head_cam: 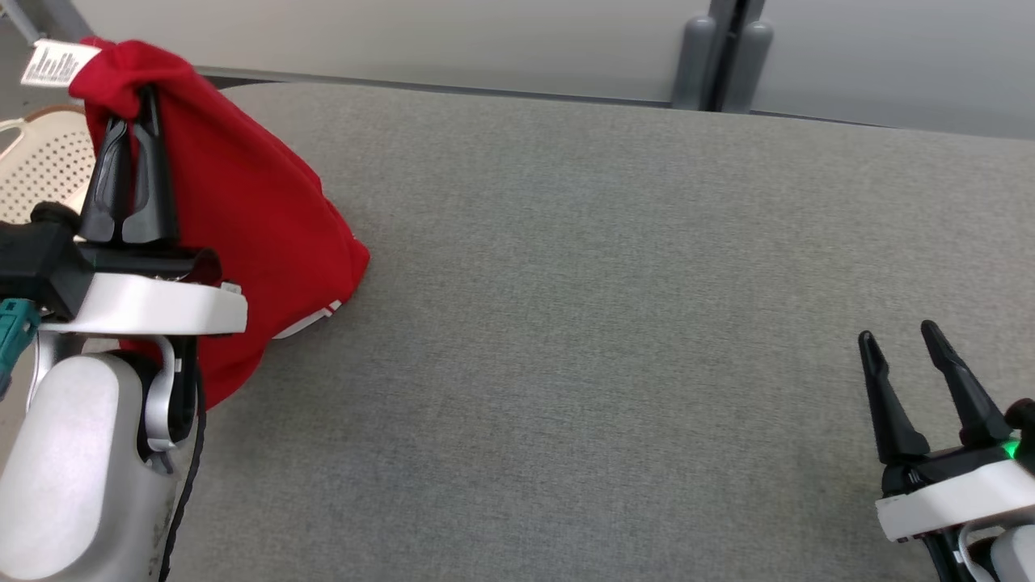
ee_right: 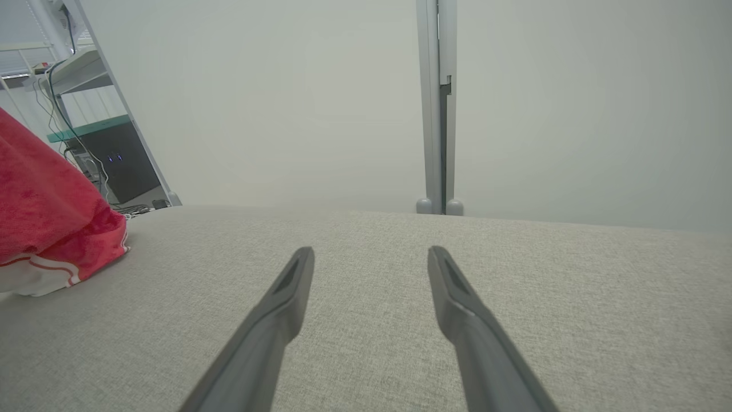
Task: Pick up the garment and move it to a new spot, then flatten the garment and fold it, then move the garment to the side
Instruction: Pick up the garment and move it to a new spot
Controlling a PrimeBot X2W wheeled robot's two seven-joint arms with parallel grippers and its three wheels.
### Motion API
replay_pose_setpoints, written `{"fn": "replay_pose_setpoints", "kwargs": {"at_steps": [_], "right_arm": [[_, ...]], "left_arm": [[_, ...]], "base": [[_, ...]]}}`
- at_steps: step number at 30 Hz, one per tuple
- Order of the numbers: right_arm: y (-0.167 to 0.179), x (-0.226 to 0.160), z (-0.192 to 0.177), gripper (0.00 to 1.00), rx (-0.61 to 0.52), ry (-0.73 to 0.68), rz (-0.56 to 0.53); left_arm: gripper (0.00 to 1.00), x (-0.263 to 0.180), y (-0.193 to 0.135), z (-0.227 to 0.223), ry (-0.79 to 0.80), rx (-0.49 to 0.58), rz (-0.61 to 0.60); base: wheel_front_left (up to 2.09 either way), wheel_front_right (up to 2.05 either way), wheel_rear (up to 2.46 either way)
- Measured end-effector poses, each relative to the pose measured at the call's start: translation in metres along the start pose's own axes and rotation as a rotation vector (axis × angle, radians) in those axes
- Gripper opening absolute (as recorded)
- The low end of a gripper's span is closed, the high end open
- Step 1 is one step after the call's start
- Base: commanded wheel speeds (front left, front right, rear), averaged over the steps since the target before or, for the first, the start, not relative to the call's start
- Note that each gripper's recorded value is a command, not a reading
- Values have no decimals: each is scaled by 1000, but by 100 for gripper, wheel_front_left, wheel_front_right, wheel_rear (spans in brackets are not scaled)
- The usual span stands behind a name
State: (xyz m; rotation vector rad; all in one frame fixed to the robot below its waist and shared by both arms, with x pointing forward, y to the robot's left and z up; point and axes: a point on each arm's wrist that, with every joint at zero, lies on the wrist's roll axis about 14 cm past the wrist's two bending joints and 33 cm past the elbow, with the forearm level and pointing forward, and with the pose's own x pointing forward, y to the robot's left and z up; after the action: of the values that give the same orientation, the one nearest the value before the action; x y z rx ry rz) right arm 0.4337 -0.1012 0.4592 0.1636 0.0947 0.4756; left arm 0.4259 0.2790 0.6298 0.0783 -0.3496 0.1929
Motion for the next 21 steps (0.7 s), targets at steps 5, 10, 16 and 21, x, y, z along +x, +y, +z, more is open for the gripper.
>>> {"fn": "replay_pose_setpoints", "kwargs": {"at_steps": [5,10,16,21], "right_arm": [[-8,-9,14,100,3,-40,-46],[-26,-23,25,100,12,-76,-119],[-53,-46,30,100,20,-88,-219],[-73,-65,34,100,31,-102,-301]], "left_arm": [[0,19,-58,32,-69,-24,-139],[0,28,-129,39,-72,-72,-298],[0,23,-229,22,-4,-149,-518],[0,11,-308,6,40,-193,-687]], "base": [[0,0,0],[0,0,0],[0,0,0],[0,0,0]]}}
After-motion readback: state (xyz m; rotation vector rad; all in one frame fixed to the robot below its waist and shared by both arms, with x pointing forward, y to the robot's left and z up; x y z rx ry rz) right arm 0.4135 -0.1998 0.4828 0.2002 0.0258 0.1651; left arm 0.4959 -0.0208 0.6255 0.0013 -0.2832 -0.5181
